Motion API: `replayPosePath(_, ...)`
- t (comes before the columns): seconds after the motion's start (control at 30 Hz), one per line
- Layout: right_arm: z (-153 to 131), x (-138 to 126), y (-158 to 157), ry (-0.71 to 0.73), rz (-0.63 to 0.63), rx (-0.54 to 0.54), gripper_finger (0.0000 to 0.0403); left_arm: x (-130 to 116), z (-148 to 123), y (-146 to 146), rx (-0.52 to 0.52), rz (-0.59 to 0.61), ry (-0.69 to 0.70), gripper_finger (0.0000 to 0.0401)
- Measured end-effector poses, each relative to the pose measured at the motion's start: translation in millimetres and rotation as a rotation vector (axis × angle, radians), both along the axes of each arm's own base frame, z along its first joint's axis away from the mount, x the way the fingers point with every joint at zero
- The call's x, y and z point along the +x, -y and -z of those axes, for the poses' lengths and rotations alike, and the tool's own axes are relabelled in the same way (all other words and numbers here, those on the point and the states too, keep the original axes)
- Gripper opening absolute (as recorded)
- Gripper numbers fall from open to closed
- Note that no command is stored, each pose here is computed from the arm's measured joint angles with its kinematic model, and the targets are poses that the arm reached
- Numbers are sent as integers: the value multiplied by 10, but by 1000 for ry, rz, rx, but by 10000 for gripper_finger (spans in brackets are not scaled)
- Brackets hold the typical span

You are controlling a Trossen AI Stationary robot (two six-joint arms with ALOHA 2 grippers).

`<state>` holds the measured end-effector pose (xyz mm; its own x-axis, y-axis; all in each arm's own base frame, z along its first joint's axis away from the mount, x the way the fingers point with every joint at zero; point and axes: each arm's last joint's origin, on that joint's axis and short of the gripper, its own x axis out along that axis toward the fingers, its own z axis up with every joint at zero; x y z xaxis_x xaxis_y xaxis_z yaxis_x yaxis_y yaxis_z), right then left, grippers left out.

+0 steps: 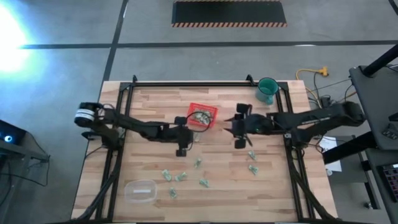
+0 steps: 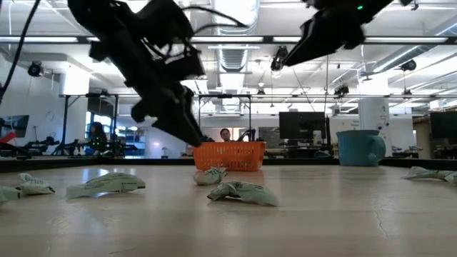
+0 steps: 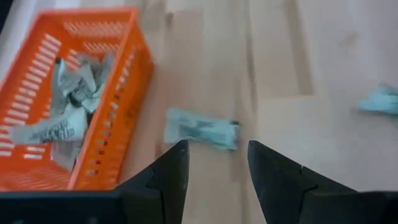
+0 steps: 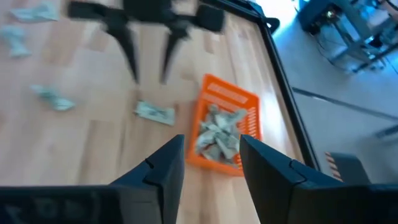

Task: Pick and place items into bin
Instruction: Put the stevia packet into the orange bin

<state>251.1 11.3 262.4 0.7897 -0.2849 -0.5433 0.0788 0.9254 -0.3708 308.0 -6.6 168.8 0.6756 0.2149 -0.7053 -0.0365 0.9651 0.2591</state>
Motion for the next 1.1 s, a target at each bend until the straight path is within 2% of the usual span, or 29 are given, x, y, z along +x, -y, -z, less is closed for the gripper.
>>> replayPosePath(0.2,-22,-228,-139,48,-43,38,134,183,89,-205,-86,-28,51,148)
replayPosePath(0.47,-57,-330,-193,91,-48,80,122,334,207,-324,-150,-18,19,148)
replayPosePath(0.73,-30,-321,-199,87,-44,86,112,304,305,-374,-255,-20,-52,148)
replayPosePath(1.1,-15,-321,-203,75,-45,85,99,191,336,-341,-316,-6,-187,148)
